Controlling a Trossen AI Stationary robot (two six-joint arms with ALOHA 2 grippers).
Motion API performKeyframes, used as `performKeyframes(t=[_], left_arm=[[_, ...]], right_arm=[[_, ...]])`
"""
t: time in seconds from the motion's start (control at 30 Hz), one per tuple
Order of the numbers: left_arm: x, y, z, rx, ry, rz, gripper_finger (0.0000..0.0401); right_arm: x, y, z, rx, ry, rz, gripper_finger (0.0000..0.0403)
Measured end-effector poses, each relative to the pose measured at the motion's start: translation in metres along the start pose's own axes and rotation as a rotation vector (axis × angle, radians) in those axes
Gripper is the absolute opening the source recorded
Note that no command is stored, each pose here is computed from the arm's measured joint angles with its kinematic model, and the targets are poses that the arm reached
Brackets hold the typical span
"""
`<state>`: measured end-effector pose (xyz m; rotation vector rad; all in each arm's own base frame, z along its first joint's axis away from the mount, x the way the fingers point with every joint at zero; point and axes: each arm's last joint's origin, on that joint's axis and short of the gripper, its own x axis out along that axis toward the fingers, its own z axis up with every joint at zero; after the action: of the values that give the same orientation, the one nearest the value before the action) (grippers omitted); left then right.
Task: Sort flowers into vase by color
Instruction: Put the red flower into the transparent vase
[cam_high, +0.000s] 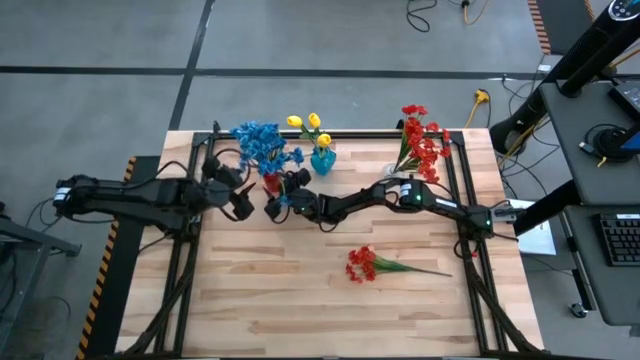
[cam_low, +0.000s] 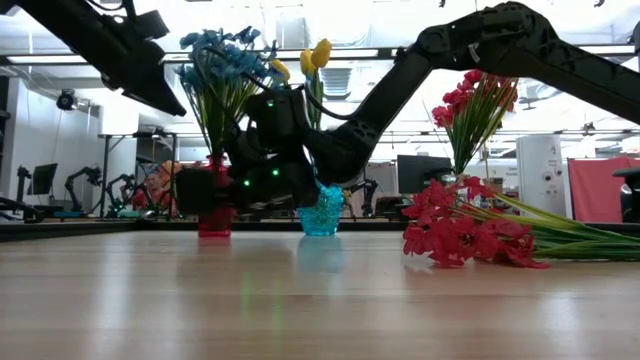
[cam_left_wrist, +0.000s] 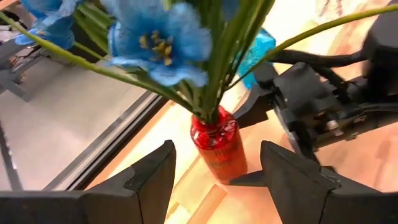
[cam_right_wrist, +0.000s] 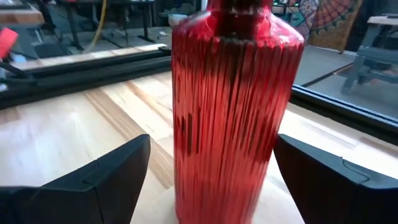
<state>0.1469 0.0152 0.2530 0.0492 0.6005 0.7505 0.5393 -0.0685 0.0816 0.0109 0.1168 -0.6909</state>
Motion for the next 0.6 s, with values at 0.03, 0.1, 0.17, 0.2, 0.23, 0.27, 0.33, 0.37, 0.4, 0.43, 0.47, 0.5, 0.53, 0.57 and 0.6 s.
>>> performKeyframes(t=[0.03,0.1,0.17,0.2,0.23,0.27,0.33,0.37,0.4,0.43,0.47,0.5,0.53,0.57,0.6], left_arm=[[-0.001,-0.001,0.0,-0.002,-0.004,-0.007,0.0217],[-0.004,-0.002,0.0,-0.002,-0.015,-0.019,0.0217],[-0.006,-0.002,0.0,0.002,-0.024,-0.025,0.0217],[-0.007,-0.002,0.0,0.005,-0.026,-0.03,0.0217],[-0.009,-0.002,0.001,0.004,-0.03,-0.033,0.0217],[-0.01,-0.002,0.003,0.001,-0.038,-0.039,0.0217],[-0.013,-0.002,0.005,-0.001,-0.048,-0.049,0.0217],[-0.014,-0.002,0.006,-0.001,-0.05,-0.053,0.0217],[-0.015,-0.002,0.007,-0.002,-0.055,-0.058,0.0217],[-0.017,-0.003,0.008,-0.003,-0.057,-0.063,0.0217],[-0.018,-0.003,0.008,-0.003,-0.054,-0.068,0.0217],[-0.02,-0.003,0.008,-0.004,-0.047,-0.072,0.0217],[-0.021,-0.003,0.007,-0.008,-0.04,-0.073,0.0216],[-0.021,-0.002,0.006,-0.009,-0.031,-0.07,0.0215],[-0.022,-0.002,0.006,-0.013,-0.025,-0.065,0.0213]], right_arm=[[-0.001,0.001,0.001,-0.011,0.004,-0.008,0.0334],[-0.002,0.002,0.003,-0.024,0.003,-0.008,0.0336],[-0.004,0.004,0.007,-0.023,0.0,-0.007,0.0336],[-0.005,0.005,0.009,-0.027,0.003,-0.006,0.0336],[-0.006,0.006,0.011,-0.037,0.01,-0.006,0.0336],[-0.006,0.006,0.011,-0.046,0.013,-0.011,0.0336],[-0.008,0.008,0.011,-0.066,0.016,-0.033,0.0336],[-0.008,0.008,0.01,-0.083,0.022,-0.048,0.0336],[-0.009,0.009,0.01,-0.093,0.026,-0.06,0.0336],[-0.01,0.009,0.009,-0.104,0.033,-0.067,0.0336],[-0.011,0.01,0.009,-0.109,0.039,-0.07,0.0336],[-0.011,0.011,0.009,-0.111,0.041,-0.069,0.0336],[-0.012,0.012,0.008,-0.111,0.041,-0.068,0.0336],[-0.012,0.012,0.008,-0.113,0.041,-0.066,0.0336],[-0.013,0.013,0.008,-0.117,0.041,-0.067,0.0336]])
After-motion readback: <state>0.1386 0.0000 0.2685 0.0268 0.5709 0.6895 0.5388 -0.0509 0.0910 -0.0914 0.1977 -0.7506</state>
